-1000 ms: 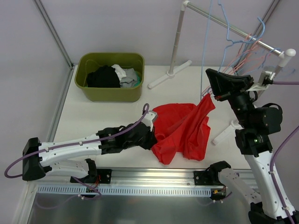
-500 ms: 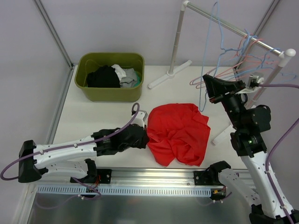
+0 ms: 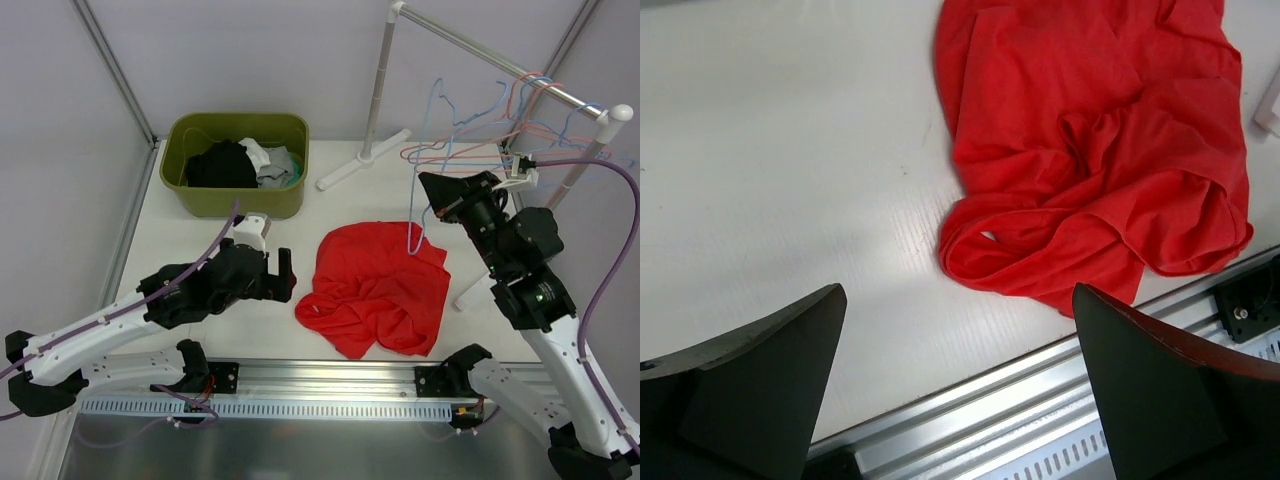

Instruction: Remove the tank top from the hanger

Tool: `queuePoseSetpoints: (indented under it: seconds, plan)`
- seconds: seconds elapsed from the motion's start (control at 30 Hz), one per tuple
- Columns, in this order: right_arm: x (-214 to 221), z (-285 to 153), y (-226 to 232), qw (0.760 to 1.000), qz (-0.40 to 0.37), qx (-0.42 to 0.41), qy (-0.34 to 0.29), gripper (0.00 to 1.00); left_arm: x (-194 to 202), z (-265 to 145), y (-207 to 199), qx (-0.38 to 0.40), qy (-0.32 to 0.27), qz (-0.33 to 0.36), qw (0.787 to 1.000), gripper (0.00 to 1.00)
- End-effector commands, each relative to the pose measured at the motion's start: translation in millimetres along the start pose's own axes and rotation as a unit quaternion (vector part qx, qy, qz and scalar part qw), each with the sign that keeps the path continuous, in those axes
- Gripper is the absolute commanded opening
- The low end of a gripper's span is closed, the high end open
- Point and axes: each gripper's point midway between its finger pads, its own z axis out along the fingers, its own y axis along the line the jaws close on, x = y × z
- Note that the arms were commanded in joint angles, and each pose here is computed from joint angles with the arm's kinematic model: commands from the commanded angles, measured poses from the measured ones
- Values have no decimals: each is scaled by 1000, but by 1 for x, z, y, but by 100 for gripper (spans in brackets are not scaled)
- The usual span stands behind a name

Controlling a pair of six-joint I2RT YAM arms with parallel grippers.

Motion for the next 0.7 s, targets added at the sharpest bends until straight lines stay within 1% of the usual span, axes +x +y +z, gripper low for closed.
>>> queuePoseSetpoints:
  seconds: [0.0,0.03,0.07,0.1,0.13,0.23,0.27,0.3,0.37,0.4,0.47,0.5,0.57,0.6,0.67]
  plan:
    - [-24,14,-22,993,23,103,-52,0,-3,-19,9,9,18,69,997,99]
    - [-17,29,-28,991,17,123,-40,0,-2,-20,9,15,21,92,995,99]
    - [-28,35,-15,992,15,117,-47,0,-1,-21,9,21,24,102,994,99]
    - [-31,42,-17,989,5,135,-53,0,2,-21,10,25,28,115,993,99]
    - [-39,59,-11,988,2,143,-58,0,9,-20,10,33,39,137,989,99]
    - [-46,78,-21,977,-18,200,-67,0,27,-13,16,35,65,168,983,99]
    - [-47,90,-22,972,-26,223,-64,0,31,-11,17,34,70,171,982,99]
    - [-55,91,-31,962,-33,257,-89,0,35,-8,20,27,75,173,982,98]
    - [-57,101,-33,952,-52,285,-98,0,44,-2,28,7,85,173,981,99]
    - [-64,99,-40,940,-65,314,-117,0,47,0,30,1,90,172,981,99]
    - [-59,97,-43,931,-76,336,-116,0,47,0,27,5,93,172,981,99]
    - [-61,92,-47,923,-82,354,-129,0,46,0,27,6,91,172,981,99]
    - [-56,86,-44,919,-85,361,-137,0,47,0,29,1,89,170,981,99]
    - [-61,80,-45,912,-89,371,-150,0,45,-1,30,1,84,164,983,99]
    - [-58,77,-45,910,-94,375,-150,0,46,-2,30,2,83,163,983,99]
